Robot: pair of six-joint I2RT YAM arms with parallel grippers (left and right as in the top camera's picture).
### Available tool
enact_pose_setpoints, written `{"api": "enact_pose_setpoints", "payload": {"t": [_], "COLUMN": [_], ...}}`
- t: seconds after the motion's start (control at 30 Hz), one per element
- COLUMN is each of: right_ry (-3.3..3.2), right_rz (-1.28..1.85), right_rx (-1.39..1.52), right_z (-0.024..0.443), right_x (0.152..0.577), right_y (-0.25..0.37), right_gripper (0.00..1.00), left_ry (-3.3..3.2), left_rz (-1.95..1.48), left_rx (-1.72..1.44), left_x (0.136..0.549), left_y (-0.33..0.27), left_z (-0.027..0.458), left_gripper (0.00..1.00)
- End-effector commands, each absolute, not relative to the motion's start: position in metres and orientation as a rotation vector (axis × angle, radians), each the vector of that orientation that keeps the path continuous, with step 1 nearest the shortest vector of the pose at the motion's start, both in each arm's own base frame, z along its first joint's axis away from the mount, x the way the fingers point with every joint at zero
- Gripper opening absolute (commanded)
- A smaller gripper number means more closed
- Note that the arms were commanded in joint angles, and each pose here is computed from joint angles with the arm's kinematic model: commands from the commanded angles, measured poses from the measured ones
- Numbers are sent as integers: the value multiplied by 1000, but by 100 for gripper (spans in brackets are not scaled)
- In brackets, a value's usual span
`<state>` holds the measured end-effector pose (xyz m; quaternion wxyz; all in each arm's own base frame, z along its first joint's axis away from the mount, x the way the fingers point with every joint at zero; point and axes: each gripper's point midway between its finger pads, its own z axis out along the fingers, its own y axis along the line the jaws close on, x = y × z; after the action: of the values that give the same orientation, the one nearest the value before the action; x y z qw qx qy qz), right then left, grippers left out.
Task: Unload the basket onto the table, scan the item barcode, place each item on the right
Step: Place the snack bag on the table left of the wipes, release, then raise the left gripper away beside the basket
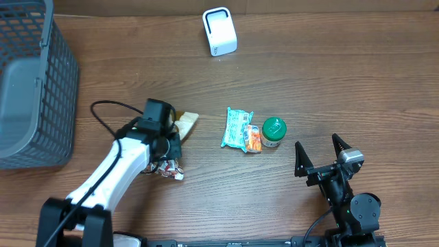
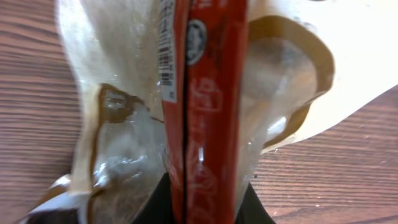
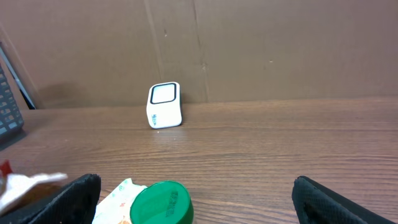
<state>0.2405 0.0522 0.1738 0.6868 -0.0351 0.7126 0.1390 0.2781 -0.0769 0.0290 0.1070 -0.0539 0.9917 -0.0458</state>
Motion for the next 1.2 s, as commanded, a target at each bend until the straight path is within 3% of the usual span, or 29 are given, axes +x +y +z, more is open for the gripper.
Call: {"api": "enact_pose_setpoints", "payload": {"t": [0.0, 0.07, 0.17, 0.23, 0.3, 0.77, 1.17], "right_ry": [1595, 1595, 1595, 1595, 1595, 1595, 1595], "right_rz": [305, 305, 305, 305, 305, 305, 305], "right_rx": [-66, -66, -66, -66, -66, -66, -66], "right_z": [171, 171, 171, 171, 171, 171, 171], "right_x": [241, 241, 241, 241, 241, 241, 241], "right_y": [50, 50, 50, 50, 50, 50, 50], "right_gripper": [100, 100, 100, 100, 100, 100, 100], "left_ry": [2960, 2961, 2944, 2922, 2905, 2861, 2694], "left_rz": [-85, -73, -88, -98, -104, -64, 58], "left_rx": [-142, -121, -118, -119, -117, -142, -502], "left_x": [275, 278, 285, 292, 300, 340, 367], "left_y": [-80, -82, -84, -86, -88, -78, 27], "left_z": [12, 5, 5, 12, 21, 125, 211], "left_gripper": [10, 23, 56, 85, 98, 100, 100]}}
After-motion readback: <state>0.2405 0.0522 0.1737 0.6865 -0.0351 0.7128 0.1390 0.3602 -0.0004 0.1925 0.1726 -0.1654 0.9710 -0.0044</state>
